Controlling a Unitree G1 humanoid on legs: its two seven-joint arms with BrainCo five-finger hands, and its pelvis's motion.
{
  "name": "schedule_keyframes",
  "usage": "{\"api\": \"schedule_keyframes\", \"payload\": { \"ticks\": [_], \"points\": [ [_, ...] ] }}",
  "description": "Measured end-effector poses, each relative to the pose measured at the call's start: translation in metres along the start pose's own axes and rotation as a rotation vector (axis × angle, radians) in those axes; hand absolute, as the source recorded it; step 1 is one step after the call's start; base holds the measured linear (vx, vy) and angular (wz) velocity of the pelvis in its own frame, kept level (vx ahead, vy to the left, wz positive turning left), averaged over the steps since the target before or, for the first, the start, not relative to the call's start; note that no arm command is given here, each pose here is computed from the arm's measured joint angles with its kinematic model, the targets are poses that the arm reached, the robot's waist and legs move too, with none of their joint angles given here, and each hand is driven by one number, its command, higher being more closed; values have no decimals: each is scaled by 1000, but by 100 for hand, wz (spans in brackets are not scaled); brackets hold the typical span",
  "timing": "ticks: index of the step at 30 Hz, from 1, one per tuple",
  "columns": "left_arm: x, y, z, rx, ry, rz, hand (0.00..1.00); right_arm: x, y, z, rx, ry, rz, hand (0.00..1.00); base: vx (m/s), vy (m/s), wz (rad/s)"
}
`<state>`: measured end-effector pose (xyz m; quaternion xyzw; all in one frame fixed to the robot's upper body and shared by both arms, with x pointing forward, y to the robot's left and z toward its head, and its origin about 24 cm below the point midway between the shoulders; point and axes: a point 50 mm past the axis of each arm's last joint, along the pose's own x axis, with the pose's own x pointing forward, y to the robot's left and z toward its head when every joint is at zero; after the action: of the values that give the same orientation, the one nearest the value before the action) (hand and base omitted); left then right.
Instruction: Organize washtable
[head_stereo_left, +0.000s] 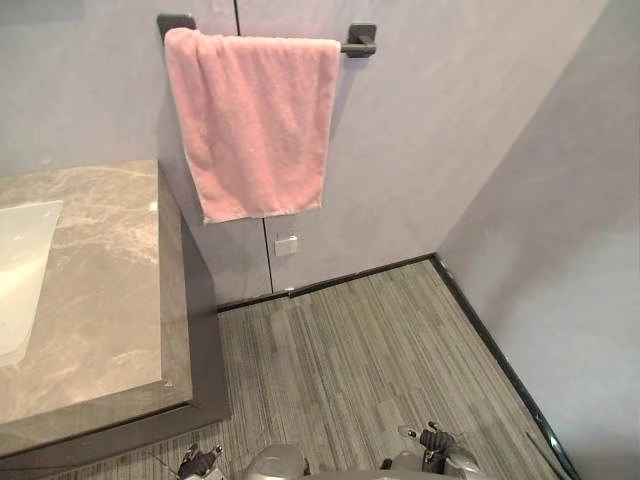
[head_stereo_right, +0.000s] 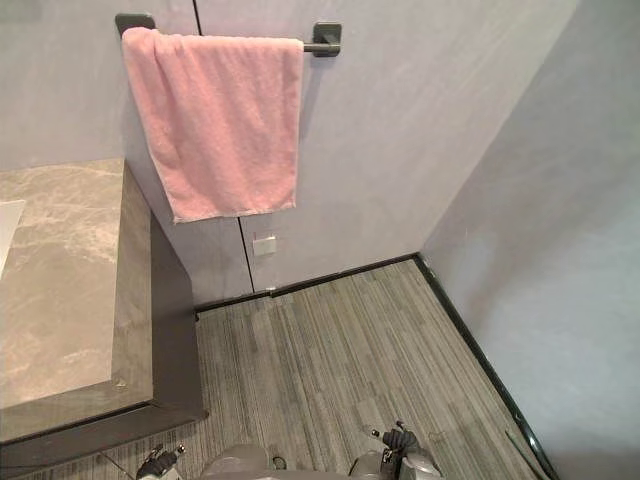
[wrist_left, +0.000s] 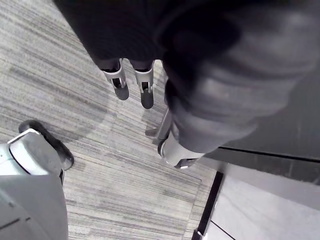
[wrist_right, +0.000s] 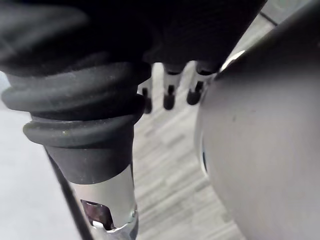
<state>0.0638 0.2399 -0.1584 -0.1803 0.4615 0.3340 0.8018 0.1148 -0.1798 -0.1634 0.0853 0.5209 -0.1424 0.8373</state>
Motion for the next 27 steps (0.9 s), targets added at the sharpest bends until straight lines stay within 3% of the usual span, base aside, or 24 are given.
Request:
{"api": "schedule_keyframes", "payload": {
  "ticks": [6, 11, 17, 21, 27],
  "points": [
    [1, -14, 2, 32, -7, -30, 0, 0, -1, 6, 24, -34, -7, 0, 253, -272, 86],
    [-6, -34, -20, -37, 41, -51, 0, 1, -5, 22, -2, -90, -40, 0, 435, -398, 89],
    [-6, -47, -14, -54, -3, -80, 0, -1, 1, 20, -24, -100, -72, 0, 374, -283, 71],
    [-5, -46, -10, -45, -20, -85, 0, 1, 0, 31, -32, -125, -72, 0, 122, -16, 0],
    [-2, -30, -5, -12, -25, -49, 0, -1, -4, 5, -55, -36, -79, 0, 162, 168, -15]
  ]
}}
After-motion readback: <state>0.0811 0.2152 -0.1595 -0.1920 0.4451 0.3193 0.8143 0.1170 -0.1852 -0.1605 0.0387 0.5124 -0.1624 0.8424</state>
